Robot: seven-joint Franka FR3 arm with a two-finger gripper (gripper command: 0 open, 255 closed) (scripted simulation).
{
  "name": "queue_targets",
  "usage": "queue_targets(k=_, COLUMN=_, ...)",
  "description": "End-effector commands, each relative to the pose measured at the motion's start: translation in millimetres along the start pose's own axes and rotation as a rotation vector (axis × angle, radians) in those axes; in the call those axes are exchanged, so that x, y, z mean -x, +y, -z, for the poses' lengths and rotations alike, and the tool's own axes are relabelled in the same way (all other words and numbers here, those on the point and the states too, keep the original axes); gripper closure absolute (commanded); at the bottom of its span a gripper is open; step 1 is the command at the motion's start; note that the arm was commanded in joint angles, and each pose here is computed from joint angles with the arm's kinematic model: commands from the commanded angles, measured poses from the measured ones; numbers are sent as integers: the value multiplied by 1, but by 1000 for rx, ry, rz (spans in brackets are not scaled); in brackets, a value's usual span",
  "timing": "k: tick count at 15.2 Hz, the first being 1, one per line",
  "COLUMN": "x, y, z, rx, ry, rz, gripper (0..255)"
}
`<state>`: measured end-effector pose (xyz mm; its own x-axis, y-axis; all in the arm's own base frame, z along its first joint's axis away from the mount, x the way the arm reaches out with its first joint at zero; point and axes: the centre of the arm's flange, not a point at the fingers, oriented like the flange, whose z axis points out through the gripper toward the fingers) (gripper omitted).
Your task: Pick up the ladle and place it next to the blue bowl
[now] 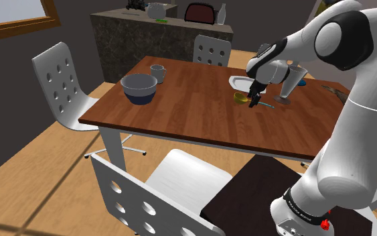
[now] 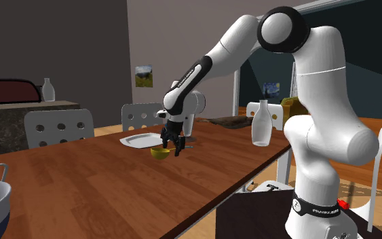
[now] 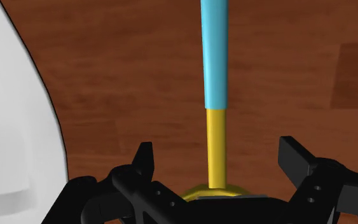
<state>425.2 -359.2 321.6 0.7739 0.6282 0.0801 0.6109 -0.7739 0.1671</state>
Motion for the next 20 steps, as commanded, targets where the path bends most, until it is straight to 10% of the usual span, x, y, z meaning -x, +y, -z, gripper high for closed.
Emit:
queue_targets(k=1, x=1, y=0, z=-2, rx=0, ry=0, rz=0, gripper=0)
queue_targets(k=6, x=1, y=0, z=-2, rx=0, ry=0, rz=0, gripper=0)
queue_targets(k=7, x=1, y=0, z=-2, rx=0, ry=0, rz=0, gripper=255)
queue_targets(k=20, x=-1, y=4, z=19, rx=0, ry=0, rz=0, gripper=255)
